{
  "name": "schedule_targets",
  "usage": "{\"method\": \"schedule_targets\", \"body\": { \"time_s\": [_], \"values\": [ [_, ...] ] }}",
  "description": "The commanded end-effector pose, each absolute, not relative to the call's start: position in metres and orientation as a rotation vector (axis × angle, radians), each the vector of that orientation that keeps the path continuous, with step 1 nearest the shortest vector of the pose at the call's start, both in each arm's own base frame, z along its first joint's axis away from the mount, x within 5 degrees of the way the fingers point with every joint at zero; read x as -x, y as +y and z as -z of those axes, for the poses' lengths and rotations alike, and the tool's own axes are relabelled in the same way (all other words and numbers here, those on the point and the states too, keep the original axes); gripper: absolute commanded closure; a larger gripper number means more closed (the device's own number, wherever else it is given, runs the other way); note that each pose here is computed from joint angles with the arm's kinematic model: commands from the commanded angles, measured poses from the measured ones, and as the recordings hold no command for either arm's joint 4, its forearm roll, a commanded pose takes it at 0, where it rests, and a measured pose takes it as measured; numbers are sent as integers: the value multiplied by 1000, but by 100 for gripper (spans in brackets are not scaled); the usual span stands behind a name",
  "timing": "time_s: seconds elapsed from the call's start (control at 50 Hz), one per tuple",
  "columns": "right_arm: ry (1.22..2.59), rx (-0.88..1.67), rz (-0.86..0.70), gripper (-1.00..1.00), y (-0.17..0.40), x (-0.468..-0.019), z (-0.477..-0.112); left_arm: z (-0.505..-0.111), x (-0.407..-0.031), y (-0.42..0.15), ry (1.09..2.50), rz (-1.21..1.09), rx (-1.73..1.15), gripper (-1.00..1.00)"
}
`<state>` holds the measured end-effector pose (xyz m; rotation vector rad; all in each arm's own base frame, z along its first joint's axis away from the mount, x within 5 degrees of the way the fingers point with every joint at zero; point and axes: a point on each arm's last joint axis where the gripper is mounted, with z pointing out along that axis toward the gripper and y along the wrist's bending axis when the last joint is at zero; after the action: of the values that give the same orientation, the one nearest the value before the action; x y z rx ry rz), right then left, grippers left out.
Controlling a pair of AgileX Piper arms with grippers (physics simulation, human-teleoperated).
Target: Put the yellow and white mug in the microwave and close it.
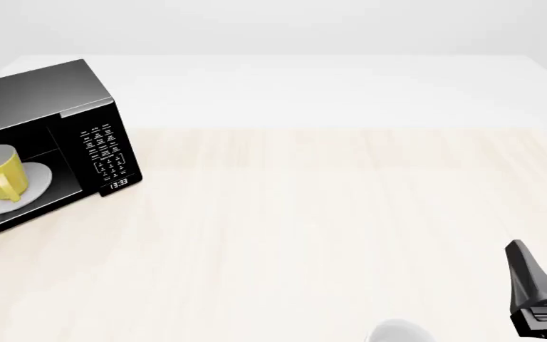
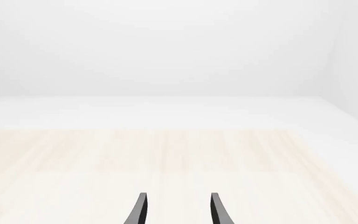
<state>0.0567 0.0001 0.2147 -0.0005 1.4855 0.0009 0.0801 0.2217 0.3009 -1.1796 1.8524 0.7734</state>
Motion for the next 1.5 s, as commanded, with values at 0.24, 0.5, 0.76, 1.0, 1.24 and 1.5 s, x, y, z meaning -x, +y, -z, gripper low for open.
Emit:
{"method": "schedule_targets", "body": {
  "time_s": [0.24, 0.5, 0.76, 1.0, 1.24, 1.5],
  "values": [
    [1485, 0, -1, -100, 0, -57, -214, -261, -90, 221, 1977, -738, 1132, -100],
    [1485, 0, -1, -100, 0, -57, -214, -252, -98, 216, 2029, -727, 1061, -100],
    [1485, 0, -1, -100, 0, -57, -214, -249, -108, 209, 2062, -709, 987, -100],
    [1485, 0, -1, -100, 0, -57, -214, -243, -116, 205, 2089, -698, 931, -100],
    [1485, 0, -1, -100, 0, -57, -214, -225, -122, 205, 2145, -668, 907, -100],
    [1485, 1, -1, -100, 0, -57, -214, -221, -138, 198, 2159, -602, 878, -100]
  ]
}}
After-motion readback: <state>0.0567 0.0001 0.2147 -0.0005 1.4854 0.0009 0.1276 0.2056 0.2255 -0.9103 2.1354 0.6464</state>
